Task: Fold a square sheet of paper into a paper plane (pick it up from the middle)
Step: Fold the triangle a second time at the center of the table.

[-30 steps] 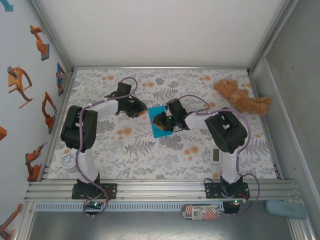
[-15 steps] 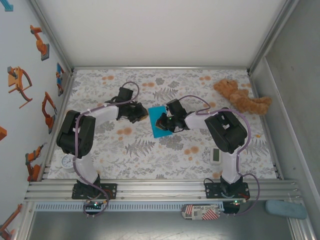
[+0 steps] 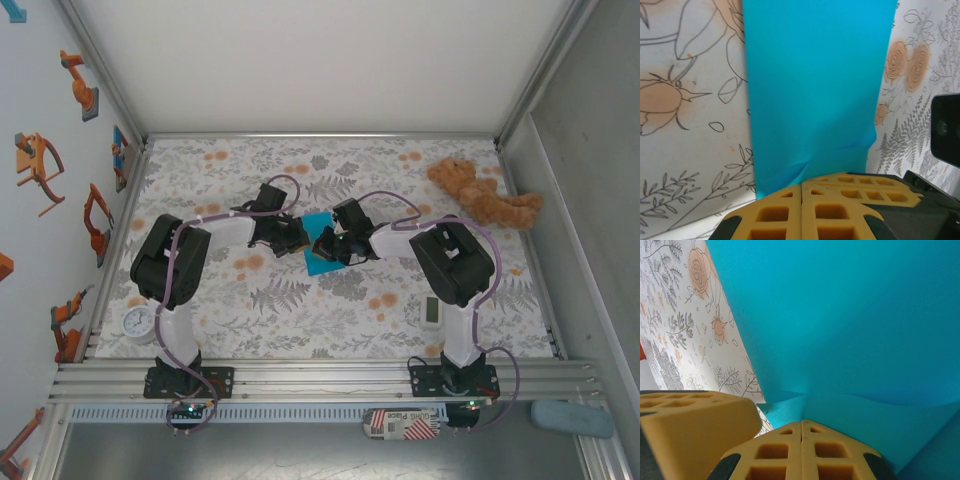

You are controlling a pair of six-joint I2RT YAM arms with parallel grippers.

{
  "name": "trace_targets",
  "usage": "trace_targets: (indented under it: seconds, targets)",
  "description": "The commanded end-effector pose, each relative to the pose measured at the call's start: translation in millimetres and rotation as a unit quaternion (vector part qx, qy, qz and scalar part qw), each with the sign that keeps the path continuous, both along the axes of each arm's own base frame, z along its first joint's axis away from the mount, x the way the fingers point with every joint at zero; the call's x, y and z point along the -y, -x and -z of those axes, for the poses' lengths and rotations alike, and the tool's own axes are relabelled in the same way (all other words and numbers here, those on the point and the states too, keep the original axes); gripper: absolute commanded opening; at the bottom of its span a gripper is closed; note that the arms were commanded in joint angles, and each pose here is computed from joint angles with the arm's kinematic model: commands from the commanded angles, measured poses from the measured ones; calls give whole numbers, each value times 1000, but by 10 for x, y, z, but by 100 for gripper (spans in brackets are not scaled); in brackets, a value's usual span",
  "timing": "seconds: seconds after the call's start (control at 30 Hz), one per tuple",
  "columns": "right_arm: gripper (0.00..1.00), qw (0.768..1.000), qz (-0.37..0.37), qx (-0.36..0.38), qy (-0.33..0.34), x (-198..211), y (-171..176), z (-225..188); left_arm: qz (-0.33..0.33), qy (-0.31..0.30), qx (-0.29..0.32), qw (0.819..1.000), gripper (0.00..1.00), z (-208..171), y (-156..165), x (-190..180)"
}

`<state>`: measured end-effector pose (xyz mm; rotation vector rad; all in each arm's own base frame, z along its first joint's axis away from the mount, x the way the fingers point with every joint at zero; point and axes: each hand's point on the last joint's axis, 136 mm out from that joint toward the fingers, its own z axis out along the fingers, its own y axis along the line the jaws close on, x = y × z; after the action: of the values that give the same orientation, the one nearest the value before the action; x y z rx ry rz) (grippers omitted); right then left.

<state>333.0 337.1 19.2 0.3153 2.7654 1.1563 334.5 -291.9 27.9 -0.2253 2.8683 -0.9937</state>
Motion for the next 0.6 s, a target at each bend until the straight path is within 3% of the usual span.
trace_targets:
  seconds: [0.0, 0.33, 0.57]
  targets:
    - [0, 1000, 8, -13, 14, 38, 34, 118, 12, -14, 0, 1000, 0, 29, -5, 12]
    - [0, 1000, 5, -7, -1, -9, 13, 36, 14, -50, -14, 999, 0, 203, 36, -87]
    - [0, 999, -6, 48, -24, -22, -88, -357, 19, -79, -16, 997, 0, 278, 43, -173]
